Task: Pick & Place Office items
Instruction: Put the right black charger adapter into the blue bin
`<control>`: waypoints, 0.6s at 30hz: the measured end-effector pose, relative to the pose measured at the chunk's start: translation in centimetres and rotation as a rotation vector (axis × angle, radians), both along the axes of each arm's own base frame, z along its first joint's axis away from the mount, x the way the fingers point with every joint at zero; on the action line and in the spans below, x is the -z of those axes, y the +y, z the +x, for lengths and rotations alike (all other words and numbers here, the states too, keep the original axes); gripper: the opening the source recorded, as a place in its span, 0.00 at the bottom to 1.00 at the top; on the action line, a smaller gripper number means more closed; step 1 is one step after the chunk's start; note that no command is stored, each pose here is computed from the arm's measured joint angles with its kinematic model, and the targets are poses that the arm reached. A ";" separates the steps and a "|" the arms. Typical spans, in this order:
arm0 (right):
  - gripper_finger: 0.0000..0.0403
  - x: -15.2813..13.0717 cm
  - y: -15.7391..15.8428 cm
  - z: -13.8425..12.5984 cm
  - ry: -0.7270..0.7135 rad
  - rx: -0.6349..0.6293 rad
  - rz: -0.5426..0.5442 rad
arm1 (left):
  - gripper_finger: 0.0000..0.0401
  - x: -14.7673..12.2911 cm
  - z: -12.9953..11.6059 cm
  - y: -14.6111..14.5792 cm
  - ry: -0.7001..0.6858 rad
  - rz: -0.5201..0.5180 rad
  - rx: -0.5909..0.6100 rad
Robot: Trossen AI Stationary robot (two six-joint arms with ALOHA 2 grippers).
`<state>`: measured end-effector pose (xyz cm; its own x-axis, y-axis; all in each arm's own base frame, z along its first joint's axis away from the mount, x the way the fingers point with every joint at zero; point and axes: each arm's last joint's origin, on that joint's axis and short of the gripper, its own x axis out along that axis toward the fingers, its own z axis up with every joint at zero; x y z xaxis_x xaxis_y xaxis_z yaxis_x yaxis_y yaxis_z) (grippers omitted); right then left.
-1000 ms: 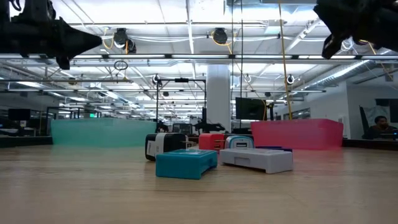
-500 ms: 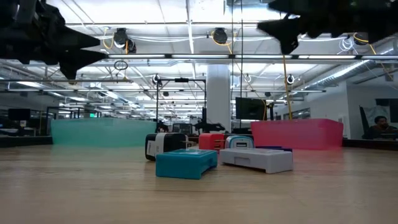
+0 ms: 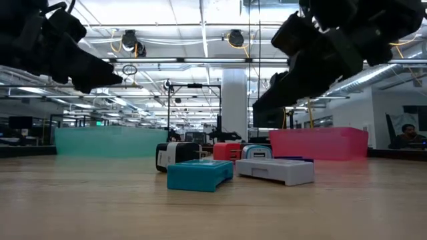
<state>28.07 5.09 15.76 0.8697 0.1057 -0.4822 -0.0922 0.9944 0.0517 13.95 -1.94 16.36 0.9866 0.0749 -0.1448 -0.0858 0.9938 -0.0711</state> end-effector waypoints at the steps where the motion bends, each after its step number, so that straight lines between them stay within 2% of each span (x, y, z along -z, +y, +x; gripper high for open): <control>1: 0.53 0.3 0.0 0.1 0.008 0.000 -0.001 | 0.59 0.1 0.1 0.0 0.006 0.001 -0.001; 12: 0.53 4.5 0.0 1.0 0.113 0.004 -0.027 | 0.60 0.3 0.2 0.0 0.019 0.003 -0.002; 18: 0.53 5.2 0.0 1.4 0.099 0.006 -0.028 | 0.60 0.3 0.2 0.0 0.019 0.003 -0.004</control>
